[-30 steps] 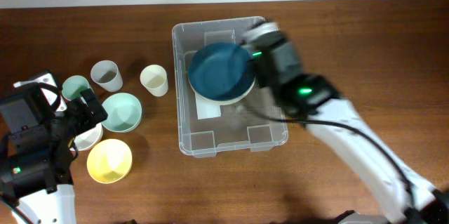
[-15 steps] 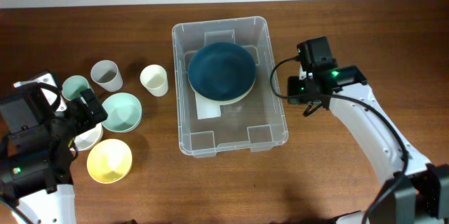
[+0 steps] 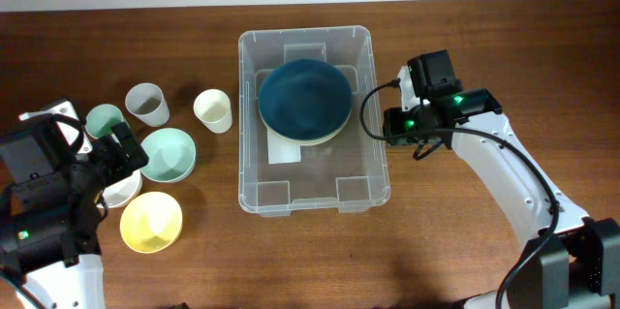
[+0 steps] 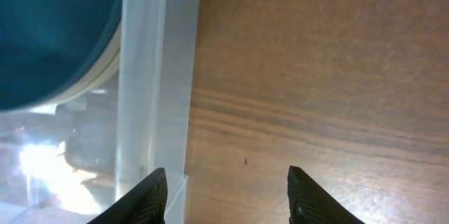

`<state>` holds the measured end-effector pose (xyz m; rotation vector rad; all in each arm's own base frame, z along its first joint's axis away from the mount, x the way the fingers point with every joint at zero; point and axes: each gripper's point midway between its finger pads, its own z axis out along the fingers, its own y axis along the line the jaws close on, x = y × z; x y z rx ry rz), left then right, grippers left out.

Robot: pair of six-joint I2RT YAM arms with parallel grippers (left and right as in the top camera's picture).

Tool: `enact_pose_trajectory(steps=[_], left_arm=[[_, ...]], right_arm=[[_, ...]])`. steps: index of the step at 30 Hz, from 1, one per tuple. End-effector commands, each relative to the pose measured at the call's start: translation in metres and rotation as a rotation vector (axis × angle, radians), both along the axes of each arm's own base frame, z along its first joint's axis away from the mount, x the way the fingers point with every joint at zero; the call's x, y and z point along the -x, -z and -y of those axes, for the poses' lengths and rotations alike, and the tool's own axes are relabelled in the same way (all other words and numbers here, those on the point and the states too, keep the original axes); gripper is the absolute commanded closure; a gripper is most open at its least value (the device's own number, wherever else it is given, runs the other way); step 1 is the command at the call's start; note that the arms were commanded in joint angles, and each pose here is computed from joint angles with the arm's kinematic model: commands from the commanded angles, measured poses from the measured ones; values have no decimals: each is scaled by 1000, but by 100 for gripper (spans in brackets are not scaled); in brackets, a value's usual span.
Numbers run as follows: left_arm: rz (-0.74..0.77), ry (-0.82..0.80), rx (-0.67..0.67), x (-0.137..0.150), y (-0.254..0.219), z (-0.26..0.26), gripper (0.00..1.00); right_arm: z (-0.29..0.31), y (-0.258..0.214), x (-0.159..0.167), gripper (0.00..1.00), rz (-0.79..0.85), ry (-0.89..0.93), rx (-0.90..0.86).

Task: Pack container
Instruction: 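Reach the left gripper to the cream cup and grasp it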

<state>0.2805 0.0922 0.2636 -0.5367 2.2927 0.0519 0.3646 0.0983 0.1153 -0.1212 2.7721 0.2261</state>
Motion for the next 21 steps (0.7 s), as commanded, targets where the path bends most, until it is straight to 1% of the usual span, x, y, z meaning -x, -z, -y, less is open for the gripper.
enact_pose_trajectory(steps=[1, 3, 6, 8, 9, 11, 12, 14, 15, 17, 19, 21], left_arm=[[57, 112, 6, -12, -13, 14, 0], [72, 162, -18, -18, -16, 22, 1], [86, 277, -60, -32, -20, 43, 1], [94, 384, -85, -49, -22, 68, 0], [94, 407, -89, -54, -22, 74, 1], [74, 469, -106, -77, -20, 92, 4], [64, 479, -107, -84, -19, 96, 4], [28, 511, -97, -111, -12, 107, 4], [5, 516, -90, -125, -6, 109, 4], [-32, 519, -80, -142, 5, 109, 4], [-103, 522, -60, -167, 32, 109, 5], [-165, 524, -44, -180, 61, 109, 5]], right_arm=[[43, -10, -12, 49, 64, 179, 140], [58, -25, -15, 49, 111, 235, 158], [70, -55, -13, 49, 191, 271, 140], [74, -82, -5, 47, 260, 270, 132], [75, -86, -4, 46, 269, 266, 132], [76, -103, 8, 44, 300, 262, 127], [77, -107, 13, 44, 303, 262, 126], [78, -111, 22, 43, 297, 262, 128], [79, -110, 24, 43, 290, 262, 130], [79, -109, 25, 43, 283, 262, 132], [79, -104, 24, 43, 269, 261, 135], [79, -101, 23, 43, 260, 261, 137]])
